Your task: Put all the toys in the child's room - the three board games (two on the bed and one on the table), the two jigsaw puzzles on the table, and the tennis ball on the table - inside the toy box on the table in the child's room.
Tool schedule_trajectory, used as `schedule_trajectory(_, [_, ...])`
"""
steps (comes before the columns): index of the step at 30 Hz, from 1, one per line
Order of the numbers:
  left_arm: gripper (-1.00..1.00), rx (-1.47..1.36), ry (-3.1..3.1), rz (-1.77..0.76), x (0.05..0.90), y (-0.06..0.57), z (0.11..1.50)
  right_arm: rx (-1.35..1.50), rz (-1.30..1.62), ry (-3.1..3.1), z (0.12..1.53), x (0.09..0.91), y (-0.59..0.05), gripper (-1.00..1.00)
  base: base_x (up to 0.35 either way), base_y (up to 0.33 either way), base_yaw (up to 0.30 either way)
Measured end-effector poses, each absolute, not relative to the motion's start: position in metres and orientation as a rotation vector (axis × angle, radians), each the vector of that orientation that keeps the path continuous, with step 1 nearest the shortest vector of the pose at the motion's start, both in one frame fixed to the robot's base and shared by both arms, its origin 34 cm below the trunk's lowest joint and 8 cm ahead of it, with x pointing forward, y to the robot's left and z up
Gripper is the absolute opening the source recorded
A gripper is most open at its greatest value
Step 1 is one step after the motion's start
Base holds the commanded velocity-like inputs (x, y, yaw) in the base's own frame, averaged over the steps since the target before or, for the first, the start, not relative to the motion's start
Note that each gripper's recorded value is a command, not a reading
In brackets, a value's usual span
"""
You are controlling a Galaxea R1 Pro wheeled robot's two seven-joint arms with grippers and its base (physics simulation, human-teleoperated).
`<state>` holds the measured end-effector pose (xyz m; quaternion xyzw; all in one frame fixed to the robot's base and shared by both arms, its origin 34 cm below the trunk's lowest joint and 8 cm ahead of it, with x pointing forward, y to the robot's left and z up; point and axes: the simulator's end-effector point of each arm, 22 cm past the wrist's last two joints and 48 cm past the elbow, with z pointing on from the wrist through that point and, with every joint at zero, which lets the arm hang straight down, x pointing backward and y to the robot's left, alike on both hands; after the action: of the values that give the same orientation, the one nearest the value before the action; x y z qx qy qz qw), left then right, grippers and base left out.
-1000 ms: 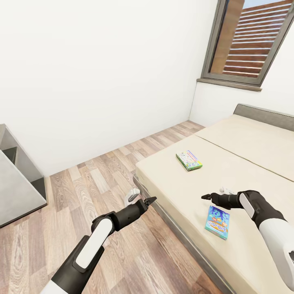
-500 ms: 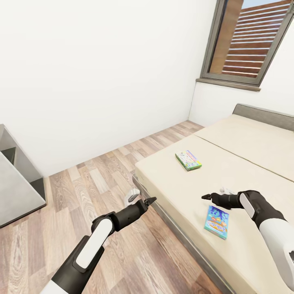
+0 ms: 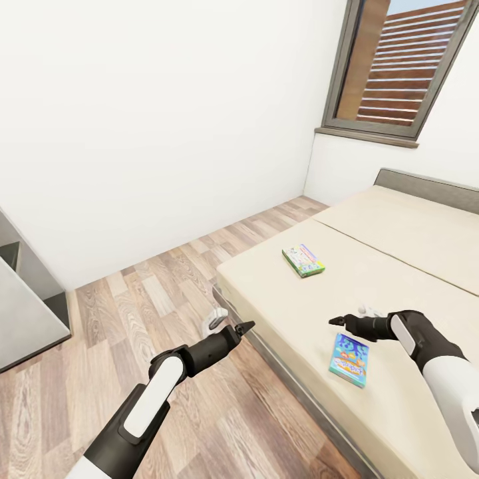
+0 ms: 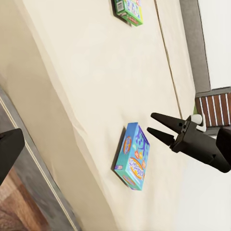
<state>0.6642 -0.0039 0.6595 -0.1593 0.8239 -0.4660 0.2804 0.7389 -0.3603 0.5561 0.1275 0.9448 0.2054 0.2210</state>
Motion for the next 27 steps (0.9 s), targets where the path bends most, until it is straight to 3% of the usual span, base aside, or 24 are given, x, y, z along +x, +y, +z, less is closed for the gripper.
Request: schedule_trajectory(27, [1.00, -0.427, 2.209, -1.249, 0.664, -0.004, 0.659, 0.521, 0.493, 2.599, 0.550, 0.736, -0.391, 1.00, 0.000, 0.000, -0.003])
